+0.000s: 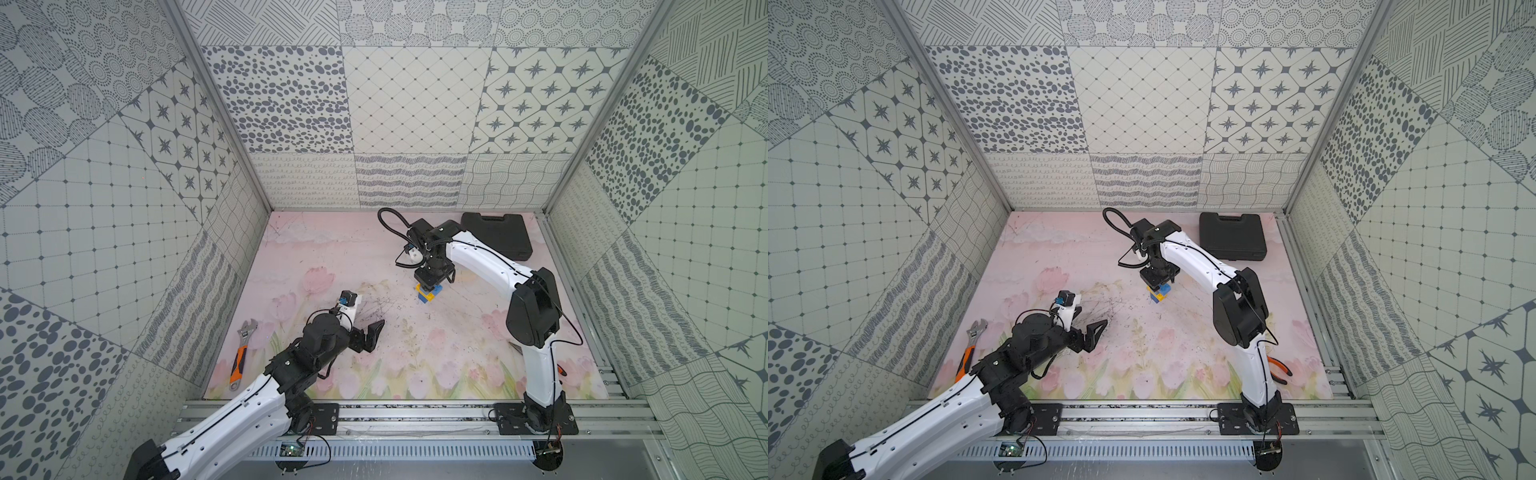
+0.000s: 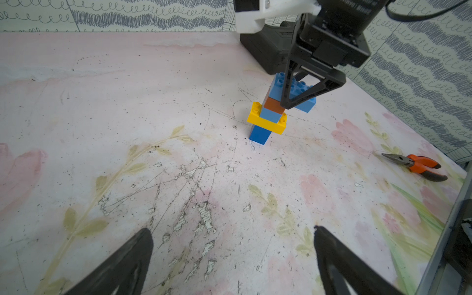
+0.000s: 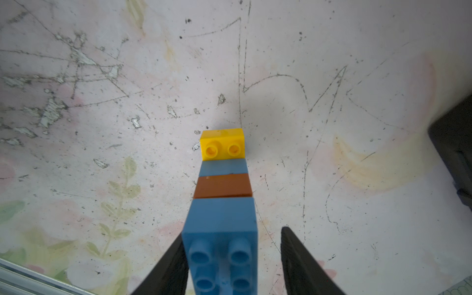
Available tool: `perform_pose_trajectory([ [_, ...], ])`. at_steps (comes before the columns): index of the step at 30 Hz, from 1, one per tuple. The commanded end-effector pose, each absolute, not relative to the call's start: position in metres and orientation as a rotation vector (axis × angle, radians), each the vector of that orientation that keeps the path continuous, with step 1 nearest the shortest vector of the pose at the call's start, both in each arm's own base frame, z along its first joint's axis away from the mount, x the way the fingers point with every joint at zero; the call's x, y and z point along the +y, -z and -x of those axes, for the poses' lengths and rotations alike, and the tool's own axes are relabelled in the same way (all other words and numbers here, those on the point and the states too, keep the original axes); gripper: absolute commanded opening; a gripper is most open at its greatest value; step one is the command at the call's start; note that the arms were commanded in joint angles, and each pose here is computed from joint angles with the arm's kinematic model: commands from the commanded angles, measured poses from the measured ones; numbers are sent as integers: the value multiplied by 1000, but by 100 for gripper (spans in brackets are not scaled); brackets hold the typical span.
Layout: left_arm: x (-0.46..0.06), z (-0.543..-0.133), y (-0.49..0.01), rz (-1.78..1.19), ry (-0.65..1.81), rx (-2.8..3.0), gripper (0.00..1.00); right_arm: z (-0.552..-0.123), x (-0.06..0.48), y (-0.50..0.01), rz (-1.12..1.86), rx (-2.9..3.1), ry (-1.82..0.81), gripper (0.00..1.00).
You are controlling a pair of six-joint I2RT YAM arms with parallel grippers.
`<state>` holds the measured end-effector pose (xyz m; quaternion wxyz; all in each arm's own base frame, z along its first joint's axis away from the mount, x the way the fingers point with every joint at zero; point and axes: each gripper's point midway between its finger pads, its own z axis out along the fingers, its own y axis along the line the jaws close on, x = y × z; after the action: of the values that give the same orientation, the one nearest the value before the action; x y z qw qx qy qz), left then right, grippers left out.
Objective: Assemble the letter f with lego
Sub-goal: Assemble the lego brick at the center of the board, then adjust the lego brick at the center of the board.
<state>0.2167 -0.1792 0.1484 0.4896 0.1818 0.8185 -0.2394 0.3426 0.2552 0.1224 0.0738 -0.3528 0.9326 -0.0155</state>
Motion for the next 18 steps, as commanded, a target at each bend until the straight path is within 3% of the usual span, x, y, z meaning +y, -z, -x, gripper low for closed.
perform_pose_trajectory([
  [1,-183,-218,-156,-450,597,1965,99,-343,260,-127,1022,2783,-21,57],
  [10,-183,-218,-156,-452,596,1969,99,-343,261,-120,1016,2782,-82,51],
  [18,-182,-218,-156,-449,595,1970,99,-351,263,-128,989,2749,-101,55],
])
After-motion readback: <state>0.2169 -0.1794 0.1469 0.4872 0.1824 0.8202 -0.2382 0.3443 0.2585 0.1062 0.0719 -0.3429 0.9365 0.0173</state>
